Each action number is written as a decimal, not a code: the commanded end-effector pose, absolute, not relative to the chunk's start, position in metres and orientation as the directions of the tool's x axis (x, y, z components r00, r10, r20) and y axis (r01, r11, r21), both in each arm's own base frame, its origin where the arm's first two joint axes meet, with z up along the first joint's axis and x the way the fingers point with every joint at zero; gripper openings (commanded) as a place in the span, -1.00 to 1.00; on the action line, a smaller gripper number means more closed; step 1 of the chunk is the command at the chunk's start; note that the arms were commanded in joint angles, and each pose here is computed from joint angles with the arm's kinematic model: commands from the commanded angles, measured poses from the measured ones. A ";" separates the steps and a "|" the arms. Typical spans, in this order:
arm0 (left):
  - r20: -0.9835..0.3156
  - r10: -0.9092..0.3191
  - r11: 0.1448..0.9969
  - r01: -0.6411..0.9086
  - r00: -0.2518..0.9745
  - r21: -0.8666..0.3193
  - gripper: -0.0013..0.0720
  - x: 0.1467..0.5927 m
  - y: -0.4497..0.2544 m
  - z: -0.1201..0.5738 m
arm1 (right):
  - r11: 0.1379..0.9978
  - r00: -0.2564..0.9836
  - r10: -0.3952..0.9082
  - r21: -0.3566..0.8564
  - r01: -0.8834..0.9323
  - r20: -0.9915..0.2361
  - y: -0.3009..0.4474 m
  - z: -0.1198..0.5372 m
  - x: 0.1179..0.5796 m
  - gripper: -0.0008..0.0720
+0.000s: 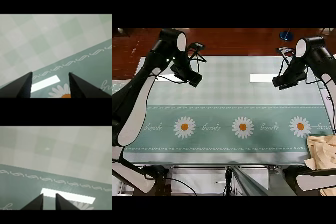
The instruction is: Fold the shirts.
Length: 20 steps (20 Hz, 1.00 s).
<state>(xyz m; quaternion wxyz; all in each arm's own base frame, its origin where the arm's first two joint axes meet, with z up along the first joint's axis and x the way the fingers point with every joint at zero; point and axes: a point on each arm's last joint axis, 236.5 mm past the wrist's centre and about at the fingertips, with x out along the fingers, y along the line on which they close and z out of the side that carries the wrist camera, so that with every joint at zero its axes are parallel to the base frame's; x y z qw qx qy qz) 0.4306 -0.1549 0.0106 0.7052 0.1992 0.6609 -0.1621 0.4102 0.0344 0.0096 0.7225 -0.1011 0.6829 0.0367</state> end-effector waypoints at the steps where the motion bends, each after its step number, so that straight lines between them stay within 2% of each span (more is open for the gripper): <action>1: -0.997 0.038 0.868 0.492 0.067 0.066 0.57 0.431 -0.155 0.007 | 0.985 0.065 -0.057 -0.067 -0.162 -0.996 0.041 0.009 0.410 -0.29; 5: -0.998 0.047 0.868 0.493 0.046 0.063 0.56 0.426 -0.153 0.006 | 0.985 0.075 -0.050 -0.062 -0.162 -0.996 0.043 0.009 0.413 -0.29; 6: -0.997 0.040 0.868 0.492 0.062 0.066 0.51 0.430 -0.154 0.007 | 0.985 0.089 -0.048 -0.062 -0.161 -0.995 0.043 0.010 0.416 -0.29; 11: -0.991 0.012 0.868 0.490 0.133 0.077 0.50 0.447 -0.160 0.009 | 0.985 0.159 -0.029 -0.055 -0.162 -0.987 0.048 0.012 0.433 -0.29; 20: -0.994 0.024 0.868 0.492 0.103 0.072 0.51 0.447 -0.160 -0.006 | 0.985 0.187 -0.024 -0.055 -0.162 -0.982 0.049 0.013 0.439 -0.29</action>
